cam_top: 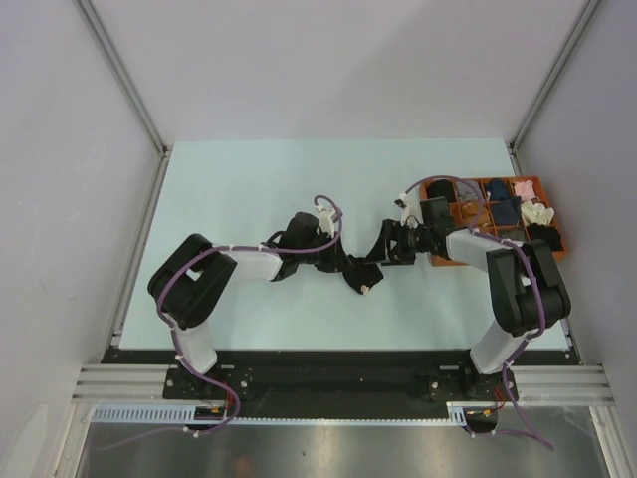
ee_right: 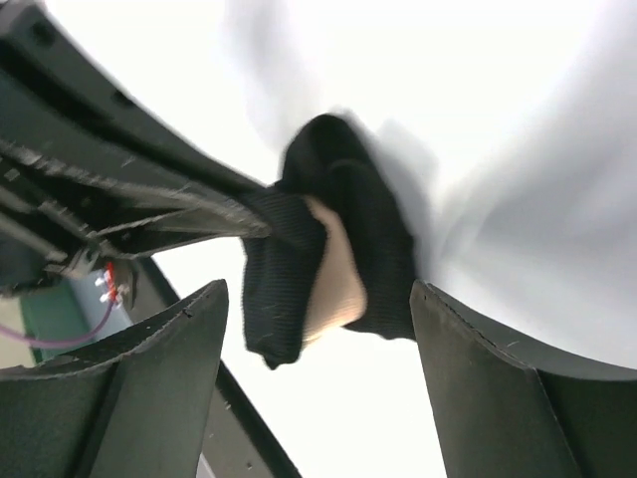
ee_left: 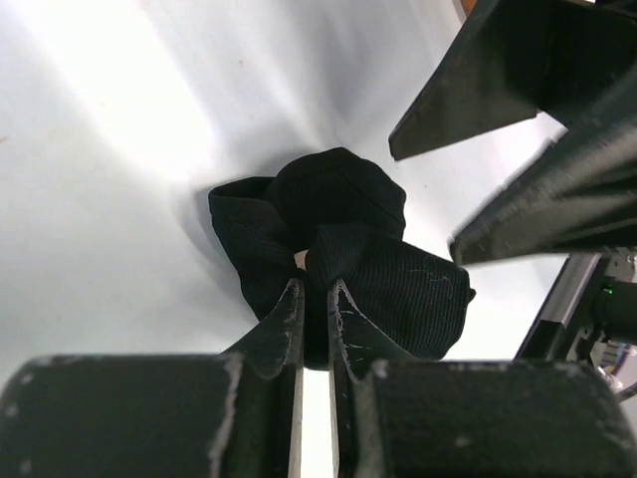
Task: Roll the underwear
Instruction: Roll the underwear to the center of the board, then pick up the underwear from the center of the board.
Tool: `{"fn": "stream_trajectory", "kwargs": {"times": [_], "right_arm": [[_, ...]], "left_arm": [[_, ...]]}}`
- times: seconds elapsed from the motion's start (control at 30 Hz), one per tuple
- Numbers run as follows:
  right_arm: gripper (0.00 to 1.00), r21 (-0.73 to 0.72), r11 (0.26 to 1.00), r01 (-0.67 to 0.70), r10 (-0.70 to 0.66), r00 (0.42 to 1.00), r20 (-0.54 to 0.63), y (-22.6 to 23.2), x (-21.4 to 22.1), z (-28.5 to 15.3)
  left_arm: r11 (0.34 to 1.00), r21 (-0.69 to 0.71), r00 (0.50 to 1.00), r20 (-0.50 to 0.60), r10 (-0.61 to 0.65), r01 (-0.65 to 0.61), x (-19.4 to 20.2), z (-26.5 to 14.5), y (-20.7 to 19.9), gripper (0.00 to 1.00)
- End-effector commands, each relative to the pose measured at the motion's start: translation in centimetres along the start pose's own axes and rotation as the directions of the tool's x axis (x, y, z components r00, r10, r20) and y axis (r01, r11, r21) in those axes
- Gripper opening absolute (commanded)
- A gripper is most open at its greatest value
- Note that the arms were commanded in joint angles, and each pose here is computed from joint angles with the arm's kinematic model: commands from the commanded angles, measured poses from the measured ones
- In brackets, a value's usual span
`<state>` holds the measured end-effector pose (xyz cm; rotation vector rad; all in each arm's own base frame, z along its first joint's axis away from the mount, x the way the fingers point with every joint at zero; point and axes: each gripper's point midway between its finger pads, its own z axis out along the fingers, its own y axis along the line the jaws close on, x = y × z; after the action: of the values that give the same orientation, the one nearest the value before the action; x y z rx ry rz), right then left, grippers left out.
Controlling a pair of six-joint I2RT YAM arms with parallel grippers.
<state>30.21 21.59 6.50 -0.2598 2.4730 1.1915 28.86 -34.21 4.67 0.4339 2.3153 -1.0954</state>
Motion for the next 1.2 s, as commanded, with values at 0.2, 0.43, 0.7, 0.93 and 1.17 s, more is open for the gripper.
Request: {"fn": "stream_trajectory", "kwargs": {"times": [0.2, 0.43, 0.7, 0.93, 1.17], "right_arm": [[0.79, 0.078, 0.996, -0.046, 0.049, 0.998, -0.028, -2.1, 0.4, -0.3], [0.77, 0.007, 0.996, -0.089, 0.089, 0.993, -0.072, -1.2, 1.3, 0.4], [0.75, -0.037, 0.996, -0.080, 0.078, 0.995, -0.066, 0.5, 1.0, 0.4], [0.65, -0.068, 0.995, -0.067, 0.062, 0.995, -0.074, 1.7, 1.1, 1.1], [0.51, -0.020, 1.000, -0.022, 0.020, 0.996, -0.086, 2.0, 1.6, 1.5]], "left_arm": [[0.993, -0.079, 0.995, -0.063, 0.080, -0.085, 1.1, 1.4, 0.4, 0.04], [0.991, -0.085, 0.993, -0.075, 0.092, -0.099, 1.1, 1.8, 0.0, 0.04], [0.990, -0.097, 0.992, -0.080, 0.099, -0.107, 1.1, 1.8, 0.0, 0.04], [0.989, -0.096, 0.991, -0.087, 0.105, -0.113, 1.1, 2.0, -0.4, 0.03], [0.989, -0.096, 0.990, -0.090, 0.105, -0.113, 1.1, 2.1, -0.6, 0.03]]}}
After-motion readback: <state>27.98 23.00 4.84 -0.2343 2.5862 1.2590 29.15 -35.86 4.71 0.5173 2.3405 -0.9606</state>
